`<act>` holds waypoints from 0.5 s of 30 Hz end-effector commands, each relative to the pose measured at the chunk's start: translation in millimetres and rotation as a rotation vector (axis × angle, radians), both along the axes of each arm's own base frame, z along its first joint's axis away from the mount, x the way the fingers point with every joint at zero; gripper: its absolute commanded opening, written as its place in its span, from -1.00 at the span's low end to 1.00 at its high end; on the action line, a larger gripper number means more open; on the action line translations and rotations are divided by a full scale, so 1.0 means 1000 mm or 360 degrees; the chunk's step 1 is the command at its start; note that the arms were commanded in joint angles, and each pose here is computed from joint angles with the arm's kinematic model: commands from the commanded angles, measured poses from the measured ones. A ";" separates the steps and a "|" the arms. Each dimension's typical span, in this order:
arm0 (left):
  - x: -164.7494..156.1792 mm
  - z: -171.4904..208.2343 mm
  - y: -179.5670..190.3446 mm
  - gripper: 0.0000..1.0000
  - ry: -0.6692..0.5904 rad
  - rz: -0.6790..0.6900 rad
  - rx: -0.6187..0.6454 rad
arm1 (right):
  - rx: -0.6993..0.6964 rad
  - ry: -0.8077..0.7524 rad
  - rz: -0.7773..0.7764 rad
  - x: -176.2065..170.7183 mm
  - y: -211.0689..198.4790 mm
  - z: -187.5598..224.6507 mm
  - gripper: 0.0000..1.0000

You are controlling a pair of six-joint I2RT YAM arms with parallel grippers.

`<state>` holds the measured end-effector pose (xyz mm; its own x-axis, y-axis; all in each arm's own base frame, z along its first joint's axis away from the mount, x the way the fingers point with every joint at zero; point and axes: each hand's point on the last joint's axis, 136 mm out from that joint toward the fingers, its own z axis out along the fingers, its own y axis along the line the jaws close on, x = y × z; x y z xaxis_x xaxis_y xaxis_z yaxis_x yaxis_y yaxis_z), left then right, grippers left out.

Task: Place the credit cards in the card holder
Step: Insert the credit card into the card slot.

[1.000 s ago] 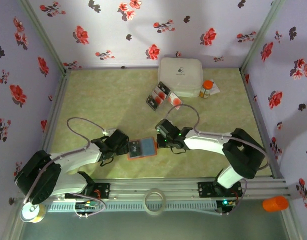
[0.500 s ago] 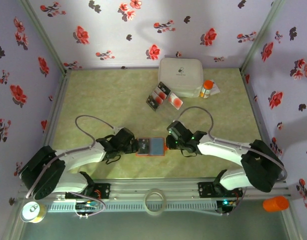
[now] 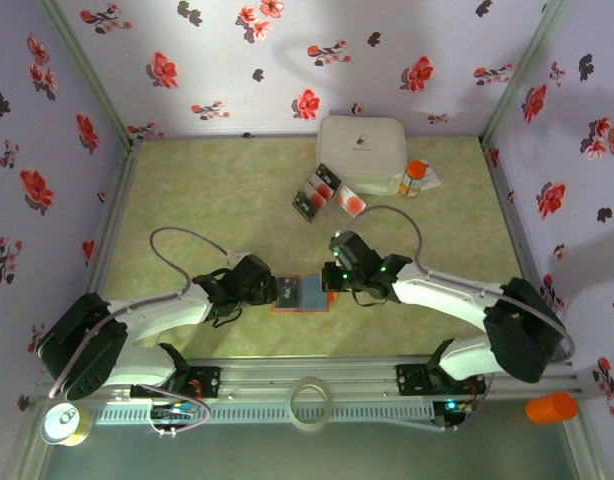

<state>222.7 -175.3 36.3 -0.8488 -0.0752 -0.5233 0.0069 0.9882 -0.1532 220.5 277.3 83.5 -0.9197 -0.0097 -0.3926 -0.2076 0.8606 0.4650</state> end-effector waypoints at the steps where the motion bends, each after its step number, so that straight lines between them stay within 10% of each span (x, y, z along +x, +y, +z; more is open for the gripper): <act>1: 0.000 0.001 0.011 0.88 -0.0003 0.0044 0.0087 | 0.0123 0.0018 0.0055 0.004 0.030 0.006 -1.00; 15: -0.001 -0.019 0.001 0.86 0.0078 -0.0072 0.0148 | 0.0067 0.0122 0.0129 0.003 0.068 -0.034 -1.00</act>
